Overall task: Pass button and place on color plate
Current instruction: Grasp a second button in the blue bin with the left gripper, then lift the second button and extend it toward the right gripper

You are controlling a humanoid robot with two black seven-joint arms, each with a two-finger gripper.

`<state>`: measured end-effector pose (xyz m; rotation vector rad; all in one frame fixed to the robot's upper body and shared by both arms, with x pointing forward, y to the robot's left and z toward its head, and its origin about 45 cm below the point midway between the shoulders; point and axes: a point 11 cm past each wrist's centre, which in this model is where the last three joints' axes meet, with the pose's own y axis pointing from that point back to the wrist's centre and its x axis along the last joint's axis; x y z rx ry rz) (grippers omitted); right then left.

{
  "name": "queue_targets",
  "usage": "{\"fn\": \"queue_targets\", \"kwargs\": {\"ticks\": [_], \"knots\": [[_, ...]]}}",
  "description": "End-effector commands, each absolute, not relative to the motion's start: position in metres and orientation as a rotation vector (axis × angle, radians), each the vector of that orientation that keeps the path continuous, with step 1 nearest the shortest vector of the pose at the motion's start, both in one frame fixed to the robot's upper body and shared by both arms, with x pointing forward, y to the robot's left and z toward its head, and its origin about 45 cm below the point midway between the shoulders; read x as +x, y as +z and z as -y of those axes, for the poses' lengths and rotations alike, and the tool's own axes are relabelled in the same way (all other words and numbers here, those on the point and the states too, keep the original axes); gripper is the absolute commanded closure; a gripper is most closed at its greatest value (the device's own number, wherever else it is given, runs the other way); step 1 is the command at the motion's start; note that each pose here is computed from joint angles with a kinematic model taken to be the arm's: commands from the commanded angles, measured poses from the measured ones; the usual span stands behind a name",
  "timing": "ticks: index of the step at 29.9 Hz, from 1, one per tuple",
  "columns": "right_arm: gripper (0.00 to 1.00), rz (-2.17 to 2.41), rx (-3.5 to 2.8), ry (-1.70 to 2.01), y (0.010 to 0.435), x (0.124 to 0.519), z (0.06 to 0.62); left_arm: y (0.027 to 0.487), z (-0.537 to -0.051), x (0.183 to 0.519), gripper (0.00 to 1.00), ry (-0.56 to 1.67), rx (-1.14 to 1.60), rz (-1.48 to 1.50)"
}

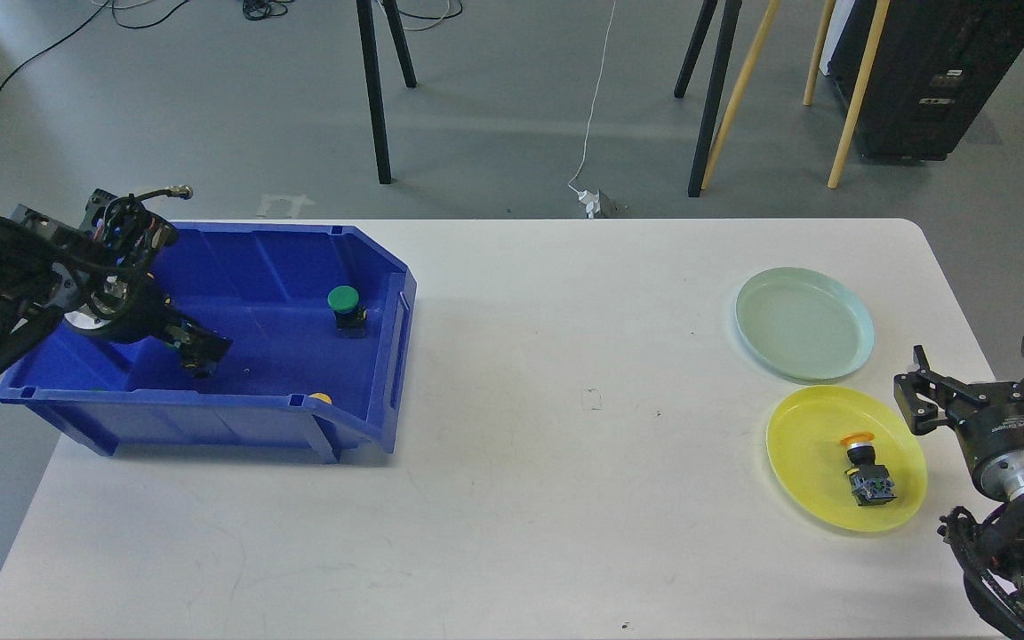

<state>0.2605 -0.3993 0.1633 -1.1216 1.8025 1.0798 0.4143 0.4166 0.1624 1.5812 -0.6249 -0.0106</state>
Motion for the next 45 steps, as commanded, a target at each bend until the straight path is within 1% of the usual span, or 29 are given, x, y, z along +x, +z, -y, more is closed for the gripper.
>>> {"fn": "queue_targets", "kwargs": {"ticks": [1,9,10,11,12,13,17,18,19,20,21,22,23,28,30,33,35,37,41,43,45], "knots": [[0.00,-1.804,-1.118,1.083,0.162,0.258,0.400,0.154,-0.422,0.412,0.03,-0.003,1.604,0.600],[0.00,-1.780,-1.123,1.089,0.159,0.251,0.397,0.152,-0.425,0.411,0.04,0.016,1.609,0.584],[0.00,-1.781,-1.124,1.090,0.159,0.250,0.398,0.151,-0.423,0.413,0.08,0.021,1.604,0.585],[0.00,-1.782,-1.125,1.092,0.158,0.250,0.397,0.151,-0.421,0.413,0.15,0.020,1.603,0.586],[0.00,-1.786,-1.124,1.095,0.157,0.249,0.397,0.150,-0.420,0.413,0.26,0.016,1.604,0.587],[0.00,-1.788,-1.124,1.095,0.157,0.248,0.397,0.149,-0.419,0.413,0.31,0.016,1.602,0.587],[0.00,-1.789,-1.128,1.095,0.156,0.248,0.397,0.149,-0.419,0.413,0.34,0.017,1.601,0.586],[0.00,-1.789,-1.127,1.098,0.156,0.248,0.396,0.150,-0.419,0.414,0.36,0.018,1.601,0.588],[0.00,-1.791,-1.128,1.097,0.156,0.247,0.397,0.149,-0.420,0.413,0.41,0.014,1.603,0.587],[0.00,-1.792,-1.126,1.097,0.156,0.247,0.397,0.149,-0.420,0.413,0.49,0.008,1.605,0.588],[0.00,-1.796,-1.123,1.099,0.154,0.245,0.397,0.149,-0.422,0.412,0.62,0.003,1.614,0.589],[0.00,-1.798,-1.121,1.099,0.154,0.245,0.398,0.149,-0.423,0.412,0.85,-0.001,1.619,0.590],[0.00,-1.800,-1.122,1.099,0.154,0.244,0.398,0.149,-0.423,0.412,1.00,0.000,1.618,0.588],[0.00,-1.806,-1.119,1.106,0.151,0.242,0.398,0.152,-0.422,0.416,1.00,0.023,1.602,0.639],[0.00,-1.807,-1.117,1.105,0.151,0.241,0.398,0.154,-0.414,0.420,1.00,0.025,1.583,0.649],[0.00,-1.809,-1.118,1.104,0.151,0.241,0.399,0.167,-0.411,0.423,1.00,0.046,1.558,0.635],[0.00,-1.812,-1.130,1.096,0.152,0.242,0.399,0.187,-0.420,0.426,1.00,0.103,1.530,0.629],[0.00,-1.834,-1.192,1.054,0.158,0.246,0.401,0.203,-0.415,0.422,1.00,0.140,1.446,0.639],[0.01,-1.907,-1.419,0.886,0.179,0.261,0.406,0.246,-0.386,0.401,1.00,0.211,1.190,0.682],[0.00,-1.940,-1.544,0.758,0.198,0.276,0.409,0.269,-0.359,0.392,1.00,0.258,1.018,0.688],[0.00,-1.948,-1.643,0.627,0.220,0.291,0.411,0.278,-0.329,0.383,1.00,0.289,0.848,0.643]]}}
